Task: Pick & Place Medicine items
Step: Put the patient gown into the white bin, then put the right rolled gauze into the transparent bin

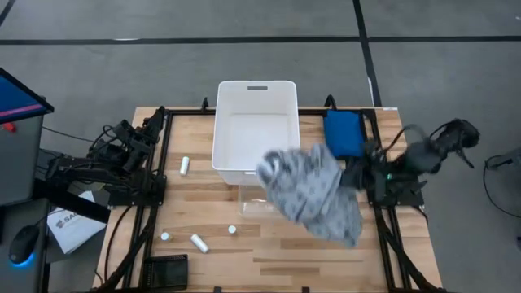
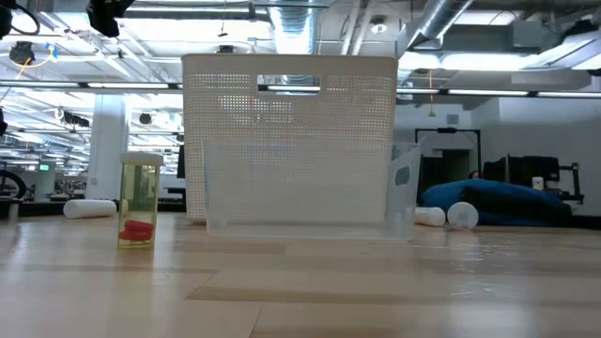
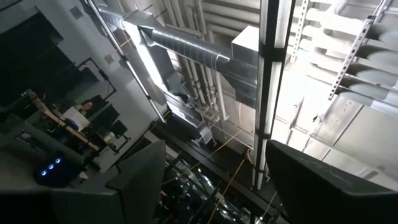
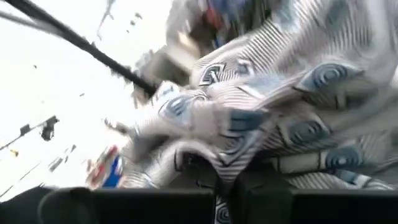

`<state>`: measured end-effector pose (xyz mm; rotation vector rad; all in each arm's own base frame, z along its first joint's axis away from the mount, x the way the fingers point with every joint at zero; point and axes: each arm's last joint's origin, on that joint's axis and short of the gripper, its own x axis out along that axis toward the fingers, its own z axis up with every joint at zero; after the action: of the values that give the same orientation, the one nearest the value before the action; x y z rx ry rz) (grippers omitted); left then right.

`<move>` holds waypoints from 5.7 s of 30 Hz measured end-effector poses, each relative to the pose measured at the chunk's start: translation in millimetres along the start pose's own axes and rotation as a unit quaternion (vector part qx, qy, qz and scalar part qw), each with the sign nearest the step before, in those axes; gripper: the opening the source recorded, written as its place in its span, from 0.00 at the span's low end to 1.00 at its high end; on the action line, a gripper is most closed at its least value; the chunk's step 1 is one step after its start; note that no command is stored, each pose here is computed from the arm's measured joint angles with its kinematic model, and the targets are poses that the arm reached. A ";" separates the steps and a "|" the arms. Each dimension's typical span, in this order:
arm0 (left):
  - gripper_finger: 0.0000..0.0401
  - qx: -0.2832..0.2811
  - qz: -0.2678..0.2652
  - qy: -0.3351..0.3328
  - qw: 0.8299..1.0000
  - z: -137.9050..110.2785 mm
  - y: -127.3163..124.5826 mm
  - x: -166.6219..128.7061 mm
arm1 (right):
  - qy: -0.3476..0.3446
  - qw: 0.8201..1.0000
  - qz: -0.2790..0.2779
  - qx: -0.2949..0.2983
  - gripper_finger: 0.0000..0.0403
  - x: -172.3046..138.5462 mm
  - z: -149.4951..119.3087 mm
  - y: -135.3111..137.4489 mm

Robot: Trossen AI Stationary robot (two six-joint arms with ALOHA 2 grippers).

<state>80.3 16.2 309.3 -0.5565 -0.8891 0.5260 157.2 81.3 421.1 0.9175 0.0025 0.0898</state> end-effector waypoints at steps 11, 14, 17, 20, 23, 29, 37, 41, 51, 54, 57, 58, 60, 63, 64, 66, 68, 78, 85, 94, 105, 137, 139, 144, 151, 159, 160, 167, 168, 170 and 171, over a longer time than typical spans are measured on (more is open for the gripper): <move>0.61 0.000 0.001 0.000 1.000 -0.3 0.0 0.2 | -0.121 0.975 0.022 -0.186 0.00 40.3 87.8 -22.4; 0.59 -0.001 0.001 -0.001 1.000 0.0 -0.1 0.2 | -0.109 0.973 0.025 -0.203 0.00 66.1 109.5 -37.9; 0.58 -0.010 -0.002 -0.012 1.000 2.5 -0.7 0.1 | -0.102 0.974 -0.004 -0.204 0.00 94.1 128.4 -58.5; 0.57 -0.021 -0.005 -0.025 0.999 5.5 -1.5 0.0 | -0.088 0.976 -0.045 -0.197 0.00 121.5 144.1 -85.3; 0.58 -0.028 -0.008 -0.033 0.999 7.6 -1.9 -0.1 | -0.062 0.978 -0.086 -0.179 0.00 147.1 154.3 -113.7; 0.58 -0.029 -0.008 -0.035 0.999 7.1 -2.2 0.3 | 0.001 0.974 -0.187 -0.128 0.00 183.8 164.5 -173.8; 0.58 -0.029 -0.008 -0.035 0.999 -2.4 -4.3 5.6 | 0.061 0.940 -0.310 -0.128 0.00 200.8 162.4 -229.4; 0.58 -0.029 -0.008 -0.034 0.999 -9.7 -5.3 9.1 | 0.092 0.929 -0.339 -0.115 0.00 205.2 154.9 -251.9; 0.58 -0.029 -0.008 -0.034 0.999 -17.9 -6.2 12.6 | 0.118 0.929 -0.331 -0.118 0.02 208.7 148.8 -256.4; 0.58 -0.029 -0.008 -0.034 0.999 -17.9 -6.2 12.6 | 0.122 0.928 -0.331 -0.120 0.06 208.2 148.6 -255.8; 0.58 -0.029 -0.008 -0.034 0.999 -17.9 -6.2 12.6 | 0.124 0.929 -0.324 -0.128 0.14 207.6 149.4 -253.7; 0.58 -0.029 -0.008 -0.034 0.999 -17.9 -6.2 12.6 | 0.127 0.930 -0.319 -0.129 0.17 207.7 149.6 -253.0; 0.58 -0.029 -0.008 -0.034 0.999 -17.9 -6.2 12.6 | 0.128 0.931 -0.317 -0.130 0.23 207.8 149.4 -252.8; 0.58 -0.028 -0.008 -0.033 0.999 -17.9 -6.2 12.6 | 0.128 0.931 -0.317 -0.125 0.32 207.7 149.2 -252.9; 0.58 -0.028 -0.008 -0.033 0.999 -17.9 -6.2 12.6 | 0.129 0.932 -0.316 -0.123 0.35 207.7 149.2 -252.9; 0.58 -0.028 -0.008 -0.033 0.999 -18.0 -6.2 12.6 | 0.134 0.934 -0.308 -0.119 0.41 207.9 148.8 -252.6; 0.58 -0.028 -0.008 -0.033 0.999 -18.0 -6.2 12.6 | 0.135 0.935 -0.306 -0.118 0.45 208.0 148.5 -252.4; 0.58 -0.028 -0.008 -0.033 0.999 -18.1 -6.1 12.6 | 0.132 0.941 -0.287 -0.121 0.52 208.6 149.9 -247.4; 0.58 -0.027 -0.008 -0.032 0.999 -18.2 -6.1 12.6 | 0.086 0.957 -0.226 -0.159 0.50 197.4 162.8 -202.2; 0.58 -0.015 -0.007 -0.032 0.999 -18.3 -6.1 12.6 | 0.037 0.954 -0.184 -0.233 0.49 129.1 174.7 -104.0; 0.58 -0.015 -0.007 -0.032 0.999 -18.3 -6.1 12.6 | 0.035 0.918 -0.356 -0.170 0.49 9.4 148.4 -46.4; 0.58 -0.028 -0.008 -0.031 0.999 -18.5 -6.1 12.6 | 0.154 0.821 -0.536 0.122 0.49 -4.3 -39.4 -139.8; 0.58 -0.028 -0.008 -0.031 0.999 -18.4 -6.1 12.6 | 0.141 0.816 -0.545 0.130 0.49 -1.8 -48.8 -155.5; 0.58 -0.028 -0.008 -0.031 0.999 -18.4 -6.1 12.6 | 0.103 0.817 -0.545 0.157 0.49 7.2 -64.4 -192.1; 0.58 -0.030 -0.008 -0.032 0.999 -18.4 -6.1 12.6 | 0.050 0.820 -0.543 0.175 0.49 14.4 -67.3 -233.1; 0.58 -0.030 -0.004 -0.032 0.999 -18.4 -5.8 12.6 | 0.065 0.821 -0.553 0.126 0.49 28.7 -50.4 -267.2; 0.58 -0.030 -0.004 -0.032 0.999 -18.4 -5.9 12.6 | 0.073 0.821 -0.553 0.125 0.49 30.3 -49.3 -271.6; 0.58 -0.030 -0.004 -0.032 0.999 -18.4 -5.9 12.6 | 0.113 0.809 -0.564 0.122 0.49 38.5 -51.0 -295.8; 0.58 -0.030 -0.004 -0.032 0.999 -18.4 -5.9 12.6 | 0.116 0.810 -0.562 0.121 0.49 40.1 -51.5 -297.7; 0.58 -0.030 -0.003 -0.032 0.999 -18.4 -5.8 12.6 | 0.117 0.811 -0.560 0.120 0.49 42.5 -52.7 -300.2; 0.58 -0.030 0.000 -0.033 0.999 -18.3 -5.7 12.6 | 0.118 0.811 -0.560 0.120 0.49 43.4 -53.4 -301.6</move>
<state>103.1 15.9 310.8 -0.5967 -0.9711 0.5211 221.3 -55.2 151.1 1.0279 0.8030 -0.9244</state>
